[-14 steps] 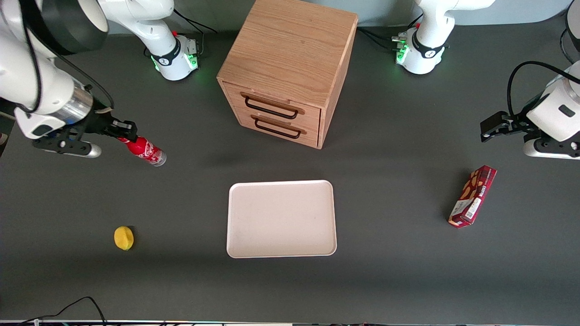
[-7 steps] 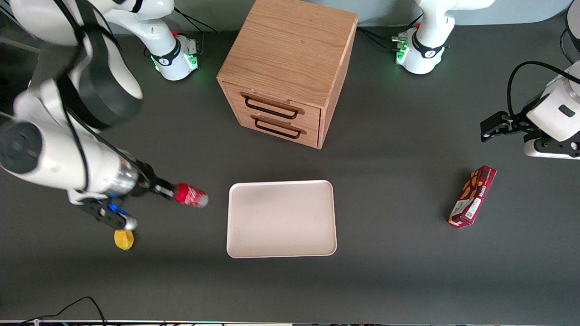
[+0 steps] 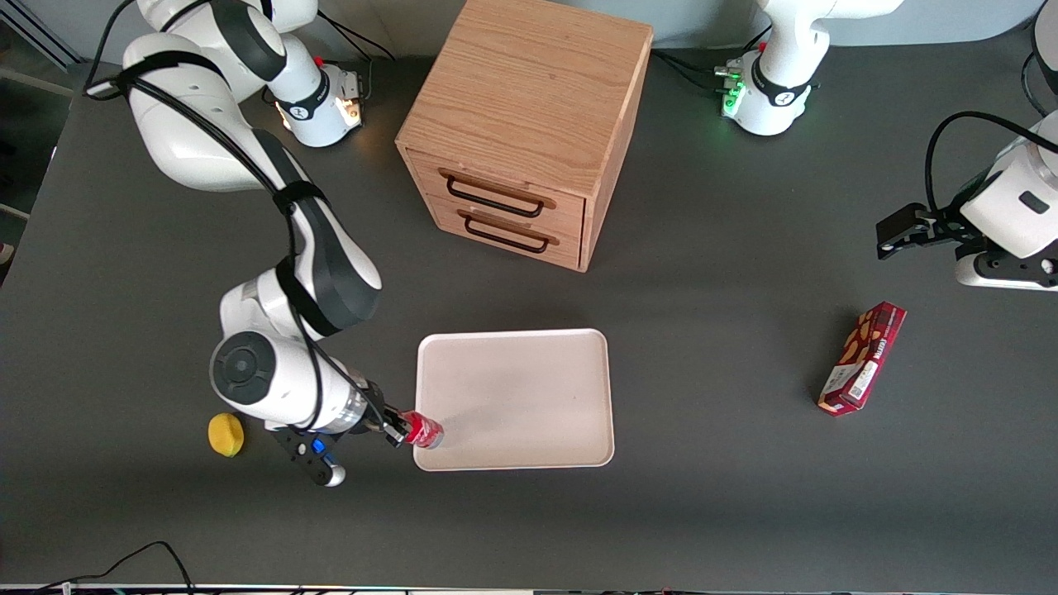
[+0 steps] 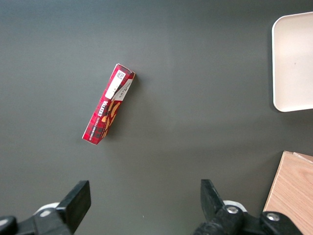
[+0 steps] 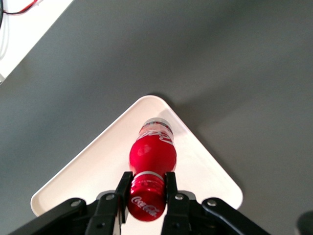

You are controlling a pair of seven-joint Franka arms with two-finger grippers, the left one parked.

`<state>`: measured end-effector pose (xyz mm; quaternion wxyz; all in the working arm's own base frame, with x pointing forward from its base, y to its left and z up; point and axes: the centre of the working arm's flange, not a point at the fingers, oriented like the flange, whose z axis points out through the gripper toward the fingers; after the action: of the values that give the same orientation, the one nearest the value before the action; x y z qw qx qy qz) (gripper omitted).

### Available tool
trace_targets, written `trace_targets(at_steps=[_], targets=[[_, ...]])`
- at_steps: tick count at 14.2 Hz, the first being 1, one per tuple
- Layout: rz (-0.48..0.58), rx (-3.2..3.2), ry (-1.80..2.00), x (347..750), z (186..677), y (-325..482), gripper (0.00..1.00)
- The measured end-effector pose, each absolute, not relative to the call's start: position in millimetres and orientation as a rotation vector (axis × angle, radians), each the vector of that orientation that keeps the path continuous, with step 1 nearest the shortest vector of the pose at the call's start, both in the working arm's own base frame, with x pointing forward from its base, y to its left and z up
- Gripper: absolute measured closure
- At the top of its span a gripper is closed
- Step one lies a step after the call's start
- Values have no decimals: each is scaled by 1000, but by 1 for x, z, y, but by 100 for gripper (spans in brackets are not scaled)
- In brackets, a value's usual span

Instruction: Place coke bottle on tray

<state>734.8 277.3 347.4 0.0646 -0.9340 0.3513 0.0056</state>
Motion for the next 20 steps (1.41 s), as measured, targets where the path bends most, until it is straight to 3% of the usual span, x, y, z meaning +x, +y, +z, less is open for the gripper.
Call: trace_targets(at_steps=[5, 10, 12, 16, 18, 20], targets=[[-10, -2836, 1066, 735, 327, 288, 65], [-11, -2897, 1023, 730, 357, 289, 15], [15, -2966, 924, 716, 419, 277, 0], [4, -3111, 639, 650, 590, 225, 0], [8, -3164, 497, 607, 645, 198, 0], [52, -3175, 419, 573, 669, 153, 0]])
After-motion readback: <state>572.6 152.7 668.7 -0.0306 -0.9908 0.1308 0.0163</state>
